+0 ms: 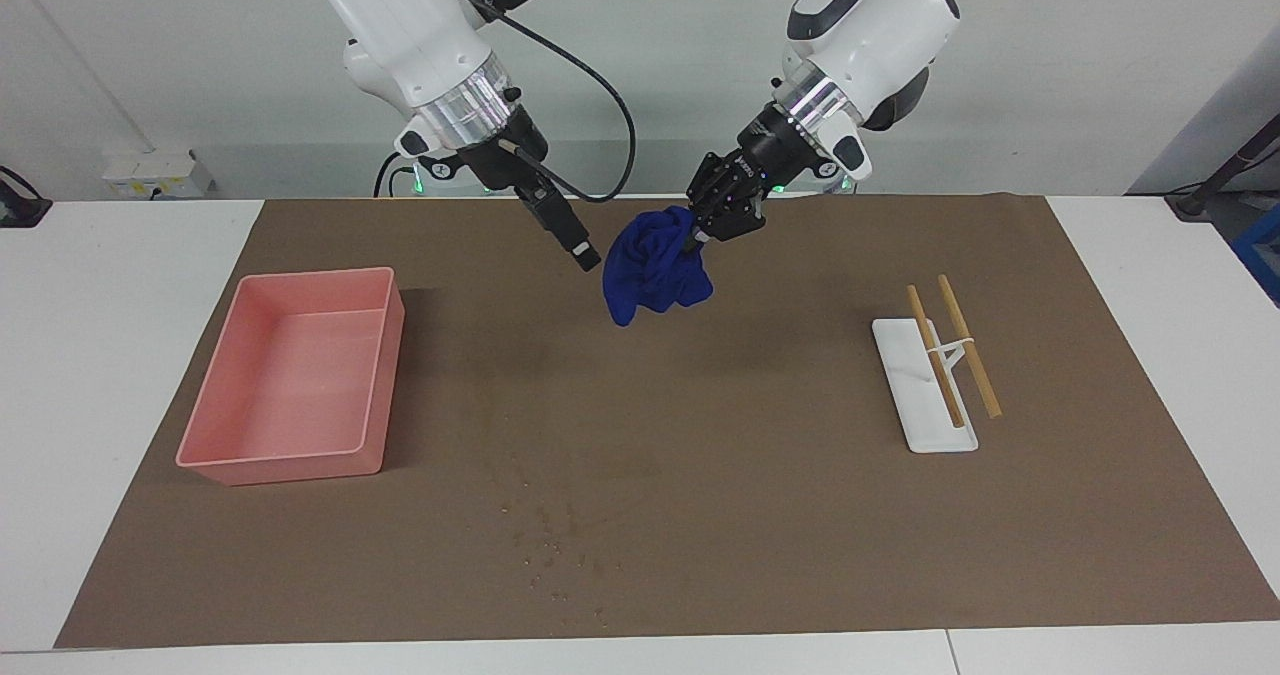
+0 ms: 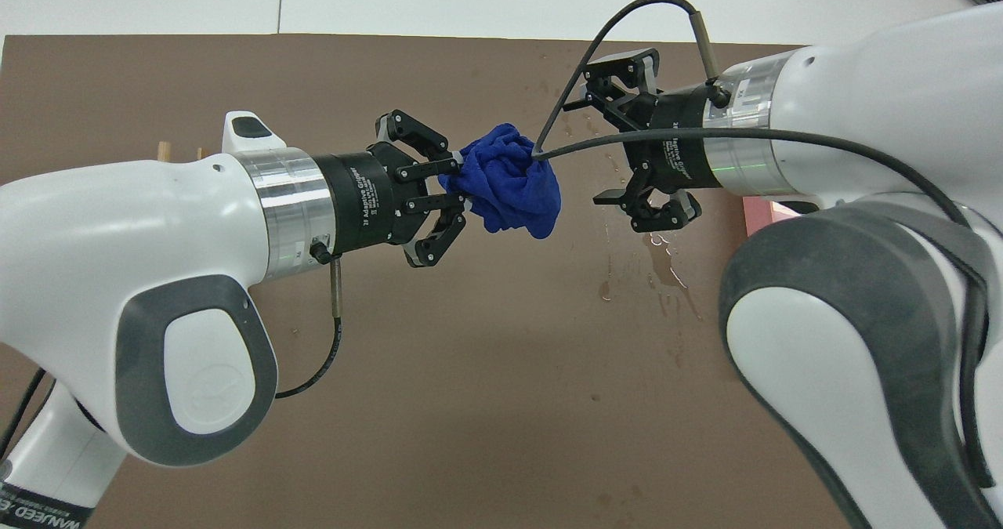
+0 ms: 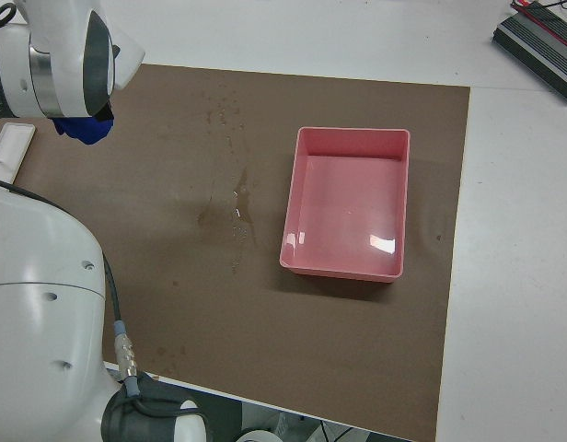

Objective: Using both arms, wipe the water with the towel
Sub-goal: 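Carry the cloth toward the right gripper while the right gripper reaches it, then grasp the cloth with the right gripper while the left gripper releases it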

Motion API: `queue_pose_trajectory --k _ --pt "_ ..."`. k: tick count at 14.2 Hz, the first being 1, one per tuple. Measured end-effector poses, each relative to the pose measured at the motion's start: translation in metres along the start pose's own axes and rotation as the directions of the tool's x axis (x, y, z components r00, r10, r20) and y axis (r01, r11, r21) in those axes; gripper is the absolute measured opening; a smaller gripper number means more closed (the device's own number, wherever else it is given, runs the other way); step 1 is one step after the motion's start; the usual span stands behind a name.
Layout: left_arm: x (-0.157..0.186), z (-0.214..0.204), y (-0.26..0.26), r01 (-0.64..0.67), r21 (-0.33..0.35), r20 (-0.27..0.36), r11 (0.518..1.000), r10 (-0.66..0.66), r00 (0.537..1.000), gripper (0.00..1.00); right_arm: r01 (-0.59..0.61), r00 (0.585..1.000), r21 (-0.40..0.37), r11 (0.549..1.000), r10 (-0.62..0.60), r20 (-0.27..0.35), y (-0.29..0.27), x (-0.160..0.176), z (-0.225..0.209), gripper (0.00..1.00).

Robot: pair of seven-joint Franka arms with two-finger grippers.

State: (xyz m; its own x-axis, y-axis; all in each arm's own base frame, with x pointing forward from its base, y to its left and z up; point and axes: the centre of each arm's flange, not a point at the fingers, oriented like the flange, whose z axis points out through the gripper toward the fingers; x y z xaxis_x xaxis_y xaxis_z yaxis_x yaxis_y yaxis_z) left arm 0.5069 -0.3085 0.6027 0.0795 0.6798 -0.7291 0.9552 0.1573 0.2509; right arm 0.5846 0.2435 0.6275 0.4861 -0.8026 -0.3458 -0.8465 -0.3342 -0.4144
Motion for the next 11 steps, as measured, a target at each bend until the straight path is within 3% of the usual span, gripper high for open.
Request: queue_pose_trajectory --k 7,11 --pt "-0.021 0.011 -0.015 0.0 -0.066 0.029 0.998 0.002 1.0 0.2 0.026 0.999 -0.019 0.999 -0.025 0.035 -0.001 -0.033 0.034 0.96" --pt "-0.021 0.012 -0.016 0.002 -0.071 0.028 0.997 0.0 1.0 0.2 0.019 0.999 -0.024 1.0 -0.018 0.031 0.001 -0.029 0.036 0.56"
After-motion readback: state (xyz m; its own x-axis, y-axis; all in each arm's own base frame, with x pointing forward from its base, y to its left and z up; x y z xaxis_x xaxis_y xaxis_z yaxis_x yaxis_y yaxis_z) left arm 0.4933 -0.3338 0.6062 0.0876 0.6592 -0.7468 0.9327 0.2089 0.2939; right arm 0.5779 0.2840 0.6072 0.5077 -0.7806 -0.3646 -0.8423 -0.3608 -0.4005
